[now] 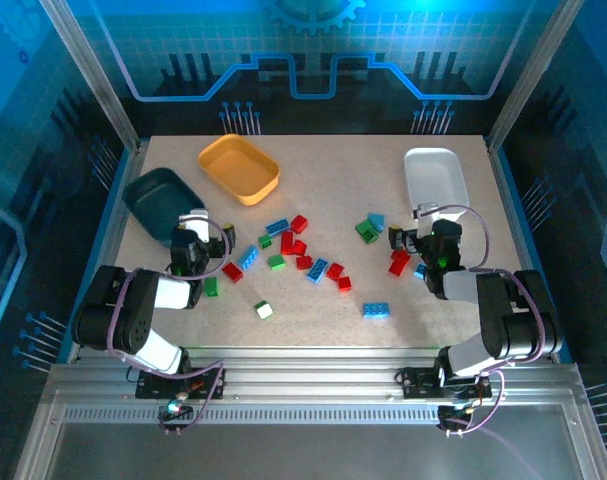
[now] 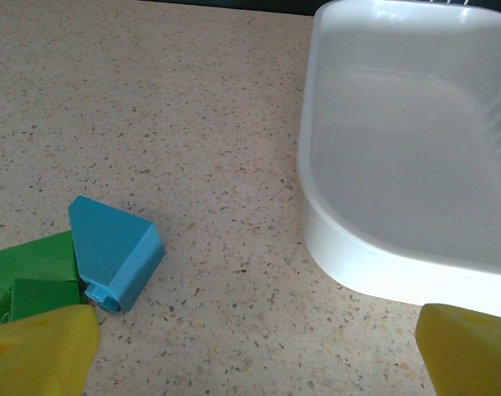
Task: Sort the legos into containers by color
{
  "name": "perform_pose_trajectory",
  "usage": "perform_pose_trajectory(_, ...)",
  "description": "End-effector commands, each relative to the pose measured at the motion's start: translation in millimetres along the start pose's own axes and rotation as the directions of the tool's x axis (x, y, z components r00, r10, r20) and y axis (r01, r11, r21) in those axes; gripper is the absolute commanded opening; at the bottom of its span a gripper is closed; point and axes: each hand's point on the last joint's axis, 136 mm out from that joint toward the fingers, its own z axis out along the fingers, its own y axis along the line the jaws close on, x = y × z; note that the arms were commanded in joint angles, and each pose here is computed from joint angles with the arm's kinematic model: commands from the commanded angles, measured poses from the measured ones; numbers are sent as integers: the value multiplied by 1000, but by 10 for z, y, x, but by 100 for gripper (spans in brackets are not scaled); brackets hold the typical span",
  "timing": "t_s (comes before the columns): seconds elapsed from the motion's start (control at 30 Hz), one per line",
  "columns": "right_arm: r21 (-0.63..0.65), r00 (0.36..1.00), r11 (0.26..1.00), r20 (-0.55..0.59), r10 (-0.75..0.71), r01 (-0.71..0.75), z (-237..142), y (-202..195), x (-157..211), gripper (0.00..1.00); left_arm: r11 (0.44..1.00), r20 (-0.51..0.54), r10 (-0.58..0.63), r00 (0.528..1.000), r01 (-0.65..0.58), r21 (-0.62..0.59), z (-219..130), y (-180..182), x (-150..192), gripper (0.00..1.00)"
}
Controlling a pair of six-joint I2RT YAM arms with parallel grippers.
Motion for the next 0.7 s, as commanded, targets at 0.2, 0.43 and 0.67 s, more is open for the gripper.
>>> perform_pose_trajectory(0.2,2,999,1000,31,-17,17,35,27,-109,100,1000,41,14,999,-15,27,33,-66,-125,99)
perform_pose_trajectory(0.43,-5,999,1000,33,-13,13,33,27,-111,100,1000,39,10,999,-11,25,38,-59,-122,99)
perform_pose_trajectory(0.67,3,999,999,11,-42,42,28,63,-172,100,1000,64,24,998,-25,17,-5,-67,-159,99)
